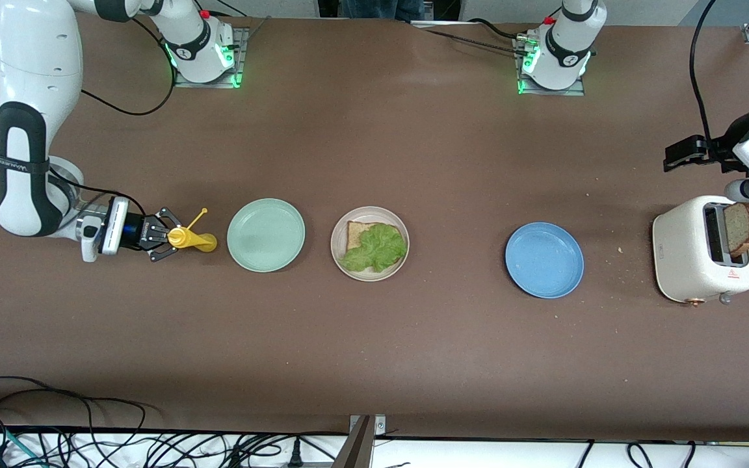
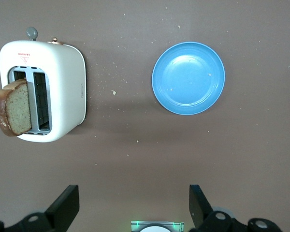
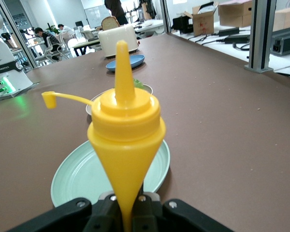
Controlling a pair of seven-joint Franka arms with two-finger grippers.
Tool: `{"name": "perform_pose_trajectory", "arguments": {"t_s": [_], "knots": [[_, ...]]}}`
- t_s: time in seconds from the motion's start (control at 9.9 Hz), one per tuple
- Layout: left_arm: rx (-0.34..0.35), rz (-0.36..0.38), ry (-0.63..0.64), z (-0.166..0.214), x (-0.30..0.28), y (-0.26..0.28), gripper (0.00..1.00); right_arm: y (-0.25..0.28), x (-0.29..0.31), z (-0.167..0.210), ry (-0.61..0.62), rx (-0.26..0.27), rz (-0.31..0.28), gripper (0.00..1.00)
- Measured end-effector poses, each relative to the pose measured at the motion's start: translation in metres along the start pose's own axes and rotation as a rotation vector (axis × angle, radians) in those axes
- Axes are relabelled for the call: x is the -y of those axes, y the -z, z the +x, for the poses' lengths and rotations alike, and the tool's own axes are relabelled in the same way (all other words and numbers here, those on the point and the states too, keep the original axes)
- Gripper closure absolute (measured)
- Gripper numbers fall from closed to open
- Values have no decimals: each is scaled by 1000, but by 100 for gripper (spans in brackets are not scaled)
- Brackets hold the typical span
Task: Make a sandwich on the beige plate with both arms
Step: 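Carry the mustard bottle with the right gripper over the bread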
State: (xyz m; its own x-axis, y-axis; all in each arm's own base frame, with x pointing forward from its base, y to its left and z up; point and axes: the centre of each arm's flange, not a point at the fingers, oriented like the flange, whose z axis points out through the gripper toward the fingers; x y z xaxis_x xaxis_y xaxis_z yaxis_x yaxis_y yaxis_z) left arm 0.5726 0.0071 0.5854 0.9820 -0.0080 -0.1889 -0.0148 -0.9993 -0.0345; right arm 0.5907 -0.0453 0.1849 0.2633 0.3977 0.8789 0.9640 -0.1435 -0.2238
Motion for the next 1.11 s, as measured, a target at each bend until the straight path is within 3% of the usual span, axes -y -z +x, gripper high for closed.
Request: {"name": "perform_pose_trajectory", "arguments": {"t_s": [0.4,0.81,0.91,1.11], "knots": [[0,3,0,0,0,0,0,1,-28,101,-50,238,16,96],[-1,3,-3,0,-2,0,0,-67,-21,202,-31,642,-48,96],[-1,3,-4,0,-2,0,0,-98,-10,224,-2,765,-77,96],[-1,3,-3,0,-2,0,0,-154,18,261,76,960,-136,96]]}}
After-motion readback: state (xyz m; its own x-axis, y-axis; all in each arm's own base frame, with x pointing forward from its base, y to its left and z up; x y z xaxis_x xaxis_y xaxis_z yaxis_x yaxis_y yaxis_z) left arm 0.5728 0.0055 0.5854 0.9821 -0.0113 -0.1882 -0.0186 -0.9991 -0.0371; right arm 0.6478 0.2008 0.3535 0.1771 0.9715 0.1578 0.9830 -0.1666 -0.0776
